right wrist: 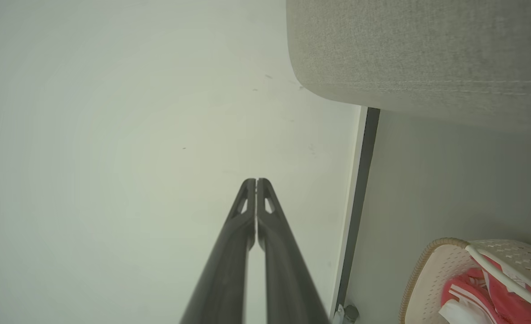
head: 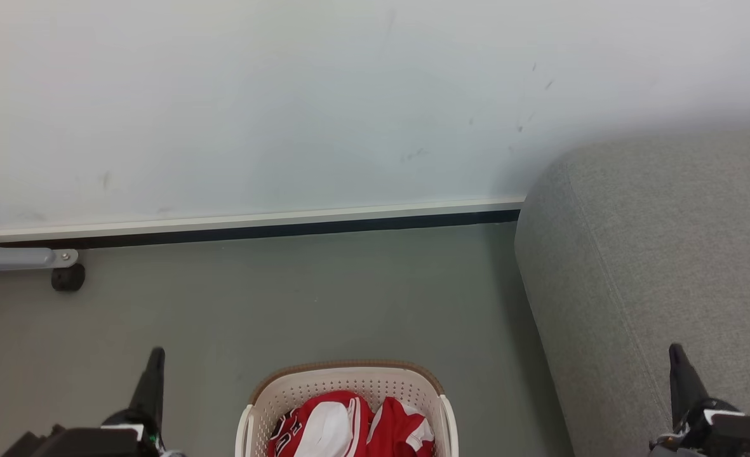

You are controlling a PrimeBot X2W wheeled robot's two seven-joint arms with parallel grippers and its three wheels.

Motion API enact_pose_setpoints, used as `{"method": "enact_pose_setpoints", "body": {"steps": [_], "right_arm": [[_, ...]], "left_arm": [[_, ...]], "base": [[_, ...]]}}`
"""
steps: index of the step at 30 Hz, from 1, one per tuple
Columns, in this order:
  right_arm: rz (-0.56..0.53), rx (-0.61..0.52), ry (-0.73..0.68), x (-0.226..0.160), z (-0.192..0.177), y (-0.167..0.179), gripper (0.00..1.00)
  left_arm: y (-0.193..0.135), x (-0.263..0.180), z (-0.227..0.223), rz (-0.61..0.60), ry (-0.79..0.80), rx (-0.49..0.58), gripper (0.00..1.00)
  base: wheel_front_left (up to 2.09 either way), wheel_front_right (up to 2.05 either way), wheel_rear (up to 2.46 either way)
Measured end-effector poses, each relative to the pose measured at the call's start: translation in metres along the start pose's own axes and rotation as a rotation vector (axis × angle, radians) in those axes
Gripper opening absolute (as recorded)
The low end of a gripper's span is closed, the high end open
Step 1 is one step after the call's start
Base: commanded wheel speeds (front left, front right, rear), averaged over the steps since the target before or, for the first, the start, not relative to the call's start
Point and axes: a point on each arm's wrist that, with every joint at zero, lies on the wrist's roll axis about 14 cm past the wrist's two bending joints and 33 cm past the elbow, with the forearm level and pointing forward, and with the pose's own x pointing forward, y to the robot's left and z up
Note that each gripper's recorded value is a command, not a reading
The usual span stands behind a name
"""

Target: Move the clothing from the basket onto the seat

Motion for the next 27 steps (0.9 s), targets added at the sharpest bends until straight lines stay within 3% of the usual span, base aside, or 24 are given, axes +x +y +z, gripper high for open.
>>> {"method": "enact_pose_setpoints", "body": {"steps": [7,18,27], "right_arm": [[-0.109,0.022,0.003,-0.015,-0.006,-0.036,1.0],[-0.092,-0.003,-0.011,-0.015,-0.009,-0.031,1.0],[-0.099,-0.117,-0.007,-0.015,-0.012,-0.025,1.0]], "left_arm": [[0.036,-0.016,-0.005,0.107,0.003,-0.017,1.0],[0.033,-0.016,-0.014,0.101,0.014,0.035,1.0],[0.027,-0.015,-0.017,0.101,0.015,0.153,1.0]], "base": [[0.0,0.0,0.0],[0.0,0.0,0.0],[0.0,0.0,0.0]]}}
